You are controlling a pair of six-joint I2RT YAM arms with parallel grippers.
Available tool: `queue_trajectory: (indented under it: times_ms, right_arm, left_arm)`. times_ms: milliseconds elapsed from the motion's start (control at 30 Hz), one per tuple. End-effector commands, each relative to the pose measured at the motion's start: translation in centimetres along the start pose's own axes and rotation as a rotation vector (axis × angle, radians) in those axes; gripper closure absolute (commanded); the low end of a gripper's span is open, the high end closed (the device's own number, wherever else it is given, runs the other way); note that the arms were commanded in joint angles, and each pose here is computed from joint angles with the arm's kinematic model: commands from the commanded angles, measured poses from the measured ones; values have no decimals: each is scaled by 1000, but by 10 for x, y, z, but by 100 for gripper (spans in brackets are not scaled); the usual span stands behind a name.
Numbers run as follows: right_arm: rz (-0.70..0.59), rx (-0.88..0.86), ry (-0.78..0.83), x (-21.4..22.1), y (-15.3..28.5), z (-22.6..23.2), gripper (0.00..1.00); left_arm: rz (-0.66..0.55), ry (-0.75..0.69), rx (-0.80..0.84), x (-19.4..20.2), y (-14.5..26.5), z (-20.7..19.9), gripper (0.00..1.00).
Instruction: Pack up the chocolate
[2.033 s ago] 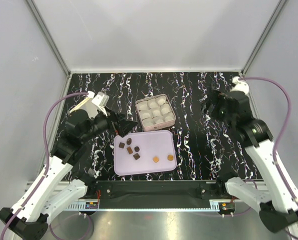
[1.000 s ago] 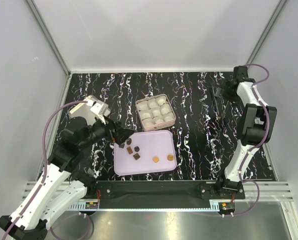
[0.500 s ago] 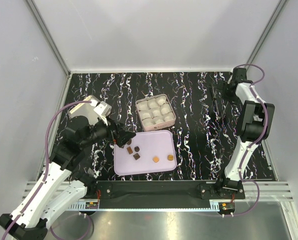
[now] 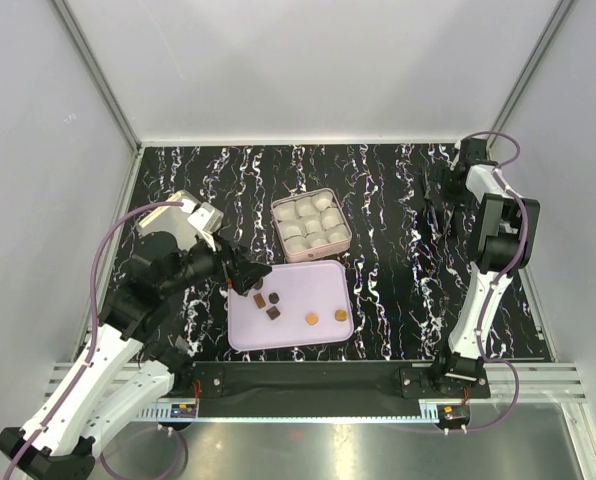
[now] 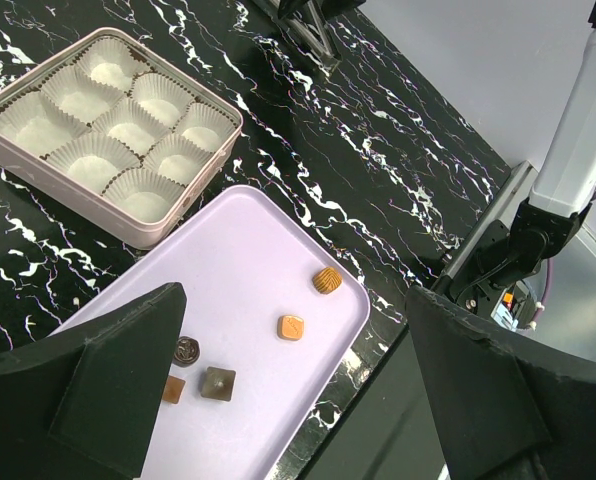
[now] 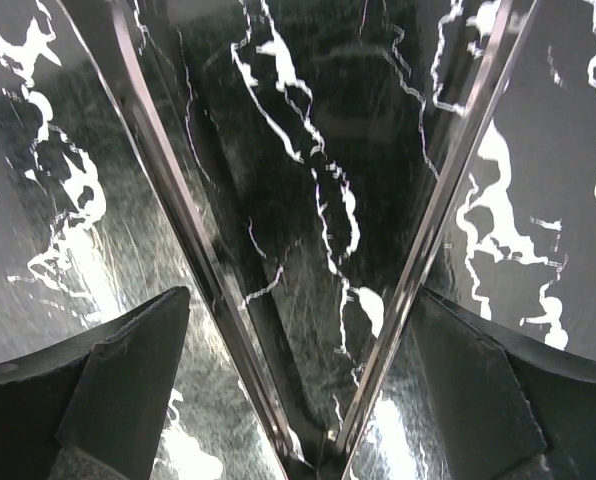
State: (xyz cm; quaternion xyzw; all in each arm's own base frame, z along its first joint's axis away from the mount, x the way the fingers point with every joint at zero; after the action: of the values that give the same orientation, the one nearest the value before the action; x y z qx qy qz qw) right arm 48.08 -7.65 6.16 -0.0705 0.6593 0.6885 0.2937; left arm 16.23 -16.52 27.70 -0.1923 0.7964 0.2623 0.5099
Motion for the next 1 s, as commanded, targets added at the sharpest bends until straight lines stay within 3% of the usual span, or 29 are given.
queue_trajectory:
  times_ms: [0, 300, 900, 967]
  right_arm:
    - [-29, -15, 2, -15, 0, 4, 3]
    - [-4, 26, 71, 1, -15, -7, 9]
    - [62, 49, 42, 6, -28, -9, 23]
    - [61, 46, 39, 6, -23, -8, 29]
  left_arm:
    - [-23, -29, 26, -6, 1, -4, 1]
    - [-24, -30, 16, -7, 1, -2, 1]
    - [-23, -27, 12, -9, -1, 0, 1]
    - [-20, -25, 10, -8, -2, 1, 1]
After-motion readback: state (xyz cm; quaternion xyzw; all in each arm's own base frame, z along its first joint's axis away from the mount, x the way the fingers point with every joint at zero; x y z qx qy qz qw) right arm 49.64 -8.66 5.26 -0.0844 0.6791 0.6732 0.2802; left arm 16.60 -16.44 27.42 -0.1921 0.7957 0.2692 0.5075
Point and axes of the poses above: each gripper's point midway between its finger pads, its own y axis back along the fingers, its own z axis along the line the jaws close on, x = y × z, the point moved 4 cm from there along y, back along the fingers, and after that the axes turned 4 degrees about -y, right-handed, at the moved point
